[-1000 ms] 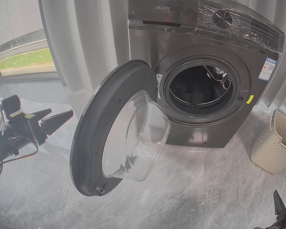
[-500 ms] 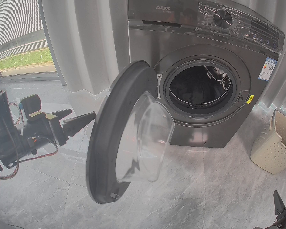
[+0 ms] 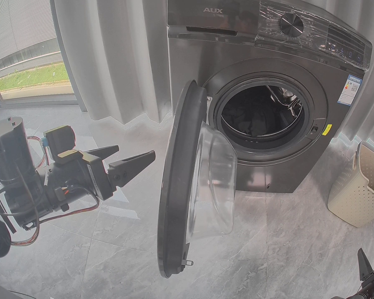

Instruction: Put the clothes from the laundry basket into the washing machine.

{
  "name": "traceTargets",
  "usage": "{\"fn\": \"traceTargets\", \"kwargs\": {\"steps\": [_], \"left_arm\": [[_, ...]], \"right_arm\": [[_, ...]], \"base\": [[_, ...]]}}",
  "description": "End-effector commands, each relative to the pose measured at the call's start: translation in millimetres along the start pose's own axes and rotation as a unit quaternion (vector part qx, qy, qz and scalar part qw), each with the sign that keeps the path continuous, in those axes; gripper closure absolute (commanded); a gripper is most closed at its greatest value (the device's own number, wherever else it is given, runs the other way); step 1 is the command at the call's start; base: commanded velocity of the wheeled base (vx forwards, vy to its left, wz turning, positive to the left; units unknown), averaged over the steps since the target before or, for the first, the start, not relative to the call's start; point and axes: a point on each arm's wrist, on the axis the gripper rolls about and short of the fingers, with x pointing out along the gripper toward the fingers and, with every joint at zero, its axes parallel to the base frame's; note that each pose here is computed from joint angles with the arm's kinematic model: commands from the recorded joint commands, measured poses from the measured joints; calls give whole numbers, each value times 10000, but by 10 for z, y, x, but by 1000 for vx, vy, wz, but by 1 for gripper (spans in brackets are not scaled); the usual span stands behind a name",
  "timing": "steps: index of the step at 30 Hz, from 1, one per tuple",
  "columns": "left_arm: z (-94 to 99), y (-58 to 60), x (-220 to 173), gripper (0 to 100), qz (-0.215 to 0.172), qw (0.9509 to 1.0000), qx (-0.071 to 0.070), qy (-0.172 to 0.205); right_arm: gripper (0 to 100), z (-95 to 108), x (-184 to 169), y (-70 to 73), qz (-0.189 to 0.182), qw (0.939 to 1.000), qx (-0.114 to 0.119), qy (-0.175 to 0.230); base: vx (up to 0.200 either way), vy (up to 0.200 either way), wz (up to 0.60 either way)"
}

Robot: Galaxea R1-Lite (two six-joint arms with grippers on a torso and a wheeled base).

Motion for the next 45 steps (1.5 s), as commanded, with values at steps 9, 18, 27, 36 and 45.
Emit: {"fn": "traceTargets", "kwargs": {"steps": [9,18,27,36,45], "left_arm": [[-191,7,199,0,-50,9990,83,427],[-254,-512,597,0,-1126,9918,-552,243],[-521,-401,849,0,-666,9961,-348,472],[-611,-431,1308,0,-727,9960,-350,380],[-495,-578,1797,0,-970,9927,-711,-62]], "right_arm": [[0,-52,0,0,2,10000,-8,6],[0,-52,0,0,-5,10000,0,6],[0,-52,0,0,-5,10000,0,6],[0,-52,0,0,-5,10000,0,6],[0,-52,0,0,-5,10000,0,6]], "base": [[0,0,0],[0,0,0],[0,0,0],[0,0,0],[0,0,0]]}}
